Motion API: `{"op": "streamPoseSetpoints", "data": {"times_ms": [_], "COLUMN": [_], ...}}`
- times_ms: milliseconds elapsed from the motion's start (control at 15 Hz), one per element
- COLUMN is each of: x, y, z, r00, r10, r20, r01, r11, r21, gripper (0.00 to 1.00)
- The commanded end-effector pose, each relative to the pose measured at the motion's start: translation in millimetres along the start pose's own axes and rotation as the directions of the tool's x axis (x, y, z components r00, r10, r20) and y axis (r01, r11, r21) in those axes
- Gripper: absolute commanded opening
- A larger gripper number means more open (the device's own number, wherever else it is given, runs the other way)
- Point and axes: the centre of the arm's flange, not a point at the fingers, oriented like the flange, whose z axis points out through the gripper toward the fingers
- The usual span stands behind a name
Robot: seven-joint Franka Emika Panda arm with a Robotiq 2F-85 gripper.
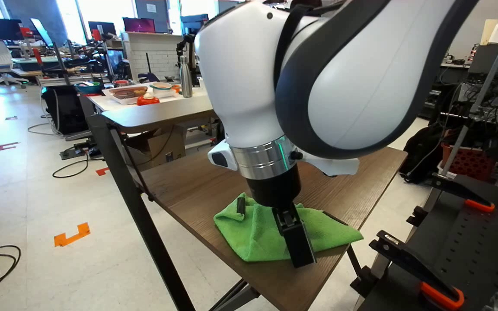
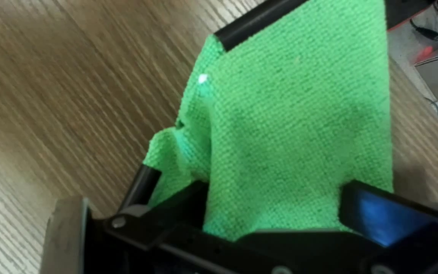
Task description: Slide the green towel towards the edge of the table.
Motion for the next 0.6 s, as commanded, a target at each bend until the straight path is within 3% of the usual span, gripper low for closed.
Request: {"op": "streamPoseSetpoints", "data": {"times_ms": [0,333,533], "x": [-3,-7,-11], "y": [-18,-12,-3], "z": [3,-22,-49], "r00": [0.999,0.997,0.979], "r10": [-0.023,0.074,0.176], "r20": [0.027,-0.031,-0.104], "r01": [0.023,-0.075,-0.186], "r11": [1.0,0.996,0.978], "r21": [0.005,-0.053,-0.096], "gripper": [1.0,1.0,1.0]}}
